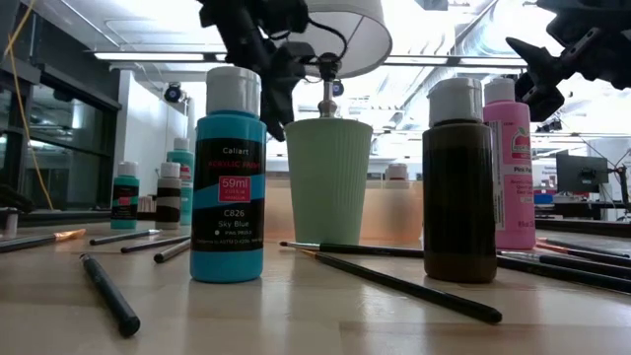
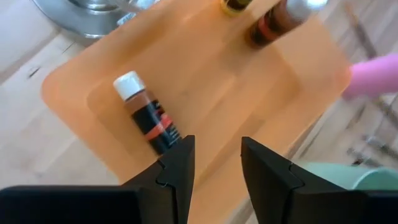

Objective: Pick & Place Paint Supplies
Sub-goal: Adjust the small brown paint bottle in the orange bin

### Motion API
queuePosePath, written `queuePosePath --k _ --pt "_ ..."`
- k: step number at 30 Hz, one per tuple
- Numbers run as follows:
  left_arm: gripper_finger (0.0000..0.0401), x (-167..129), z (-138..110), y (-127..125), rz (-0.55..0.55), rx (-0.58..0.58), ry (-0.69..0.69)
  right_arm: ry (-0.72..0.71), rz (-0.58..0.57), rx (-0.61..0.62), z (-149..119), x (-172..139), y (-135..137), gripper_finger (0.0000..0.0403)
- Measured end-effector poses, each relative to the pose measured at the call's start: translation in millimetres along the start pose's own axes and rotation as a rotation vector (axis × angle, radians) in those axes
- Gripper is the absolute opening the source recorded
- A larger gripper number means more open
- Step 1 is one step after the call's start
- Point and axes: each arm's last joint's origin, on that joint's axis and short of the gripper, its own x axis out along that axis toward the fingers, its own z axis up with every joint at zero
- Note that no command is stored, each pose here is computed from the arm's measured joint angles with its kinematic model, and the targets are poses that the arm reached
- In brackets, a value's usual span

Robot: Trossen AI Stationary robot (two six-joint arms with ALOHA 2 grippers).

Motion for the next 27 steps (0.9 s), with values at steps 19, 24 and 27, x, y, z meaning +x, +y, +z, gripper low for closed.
queuePosePath --k 19,24,27 --pt "0.0126 23.4 13.7 37.7 0.096 -0.190 0.111 0.002 -0.002 0.000 -0.3 0.0 -0.2 0.0188" --pt "0.0126 27.4 14.4 37.8 0.128 -0.232 0.094 0.001 -0.001 0.000 -0.3 0.0 -0.2 0.0188" --pt "0.0126 32.8 11.5 32.4 0.119 -0.234 0.110 0.001 -0.001 0.000 -0.3 0.0 -0.2 0.0188"
